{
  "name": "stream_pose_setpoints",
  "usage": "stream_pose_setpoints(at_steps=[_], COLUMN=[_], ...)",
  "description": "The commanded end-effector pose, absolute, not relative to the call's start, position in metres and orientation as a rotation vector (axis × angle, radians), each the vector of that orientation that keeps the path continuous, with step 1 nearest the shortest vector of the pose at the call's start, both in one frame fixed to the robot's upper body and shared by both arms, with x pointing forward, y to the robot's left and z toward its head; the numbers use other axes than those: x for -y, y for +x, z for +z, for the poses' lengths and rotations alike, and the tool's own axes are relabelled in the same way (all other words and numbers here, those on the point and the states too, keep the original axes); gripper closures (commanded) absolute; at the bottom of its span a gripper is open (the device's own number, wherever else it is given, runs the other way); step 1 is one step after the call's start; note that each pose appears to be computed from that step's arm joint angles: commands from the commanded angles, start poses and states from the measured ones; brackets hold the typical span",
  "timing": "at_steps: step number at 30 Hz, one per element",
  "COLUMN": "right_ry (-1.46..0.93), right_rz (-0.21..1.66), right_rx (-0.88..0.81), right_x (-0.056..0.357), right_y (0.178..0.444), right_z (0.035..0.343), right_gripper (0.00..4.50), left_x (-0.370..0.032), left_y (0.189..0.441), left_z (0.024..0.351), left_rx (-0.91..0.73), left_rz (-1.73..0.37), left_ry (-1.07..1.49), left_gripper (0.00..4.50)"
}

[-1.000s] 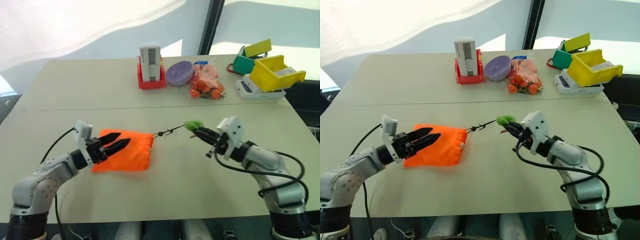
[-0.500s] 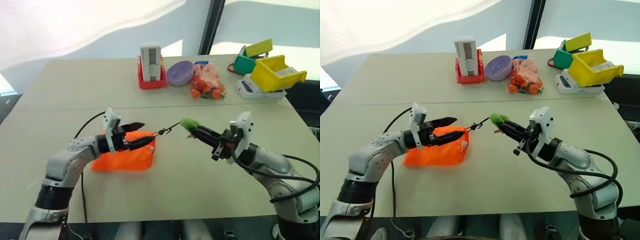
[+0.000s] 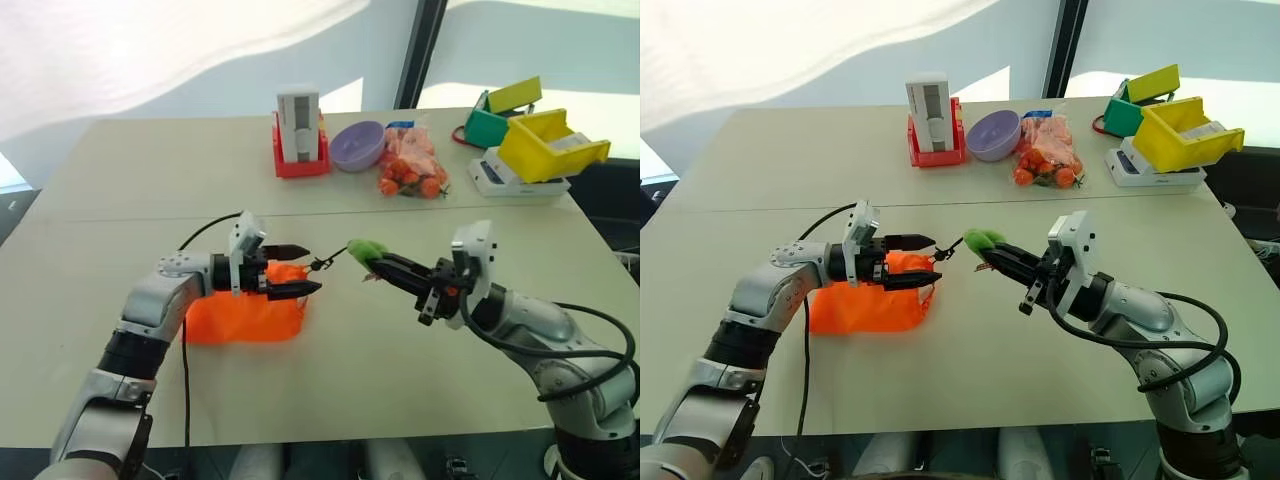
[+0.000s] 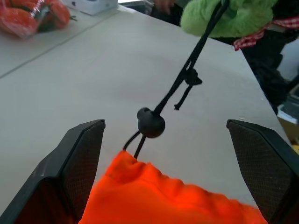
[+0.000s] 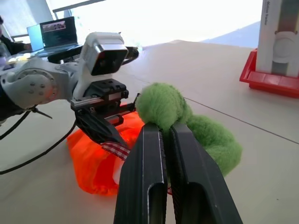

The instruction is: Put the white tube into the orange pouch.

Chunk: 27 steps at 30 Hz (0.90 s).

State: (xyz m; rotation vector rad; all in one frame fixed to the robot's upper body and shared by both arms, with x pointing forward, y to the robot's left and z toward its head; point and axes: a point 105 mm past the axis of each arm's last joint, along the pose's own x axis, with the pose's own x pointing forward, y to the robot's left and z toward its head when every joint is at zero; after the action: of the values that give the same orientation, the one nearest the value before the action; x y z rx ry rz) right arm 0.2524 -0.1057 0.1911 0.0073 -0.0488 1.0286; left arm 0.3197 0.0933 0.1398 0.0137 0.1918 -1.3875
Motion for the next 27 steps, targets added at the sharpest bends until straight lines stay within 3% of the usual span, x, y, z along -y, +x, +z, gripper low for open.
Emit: stream_pose_setpoints(at_steps=[1,11,24,27], right_ry=[-0.029,-0.09,-0.113,-0.118], right_rz=[1.106,1.146,1.149,1.148], right_rx=[0.095,0.083,0.069,0.067], right_x=[0.096,0.091,0.094,0.094], right_y=[0.241,0.237,0.234,0.233], right_z=[0.203,0.199,0.187,0.185], right_gripper=[4.5,4.5,4.5,4.5], left_x=[-0.091,-0.069,-0.068,-0.068], left_y=[0.326,0.335,0.338,0.343], left_z=[0.146,0.152,0.153,0.157], left_rx=[-0.186,-0.112,0.022,0.038], left_rz=[-1.47,-1.635,-1.739,-1.727], left_ry=[0.089,0.252,0.549,0.533], left_gripper=[0.05,0.05,0.05,0.98])
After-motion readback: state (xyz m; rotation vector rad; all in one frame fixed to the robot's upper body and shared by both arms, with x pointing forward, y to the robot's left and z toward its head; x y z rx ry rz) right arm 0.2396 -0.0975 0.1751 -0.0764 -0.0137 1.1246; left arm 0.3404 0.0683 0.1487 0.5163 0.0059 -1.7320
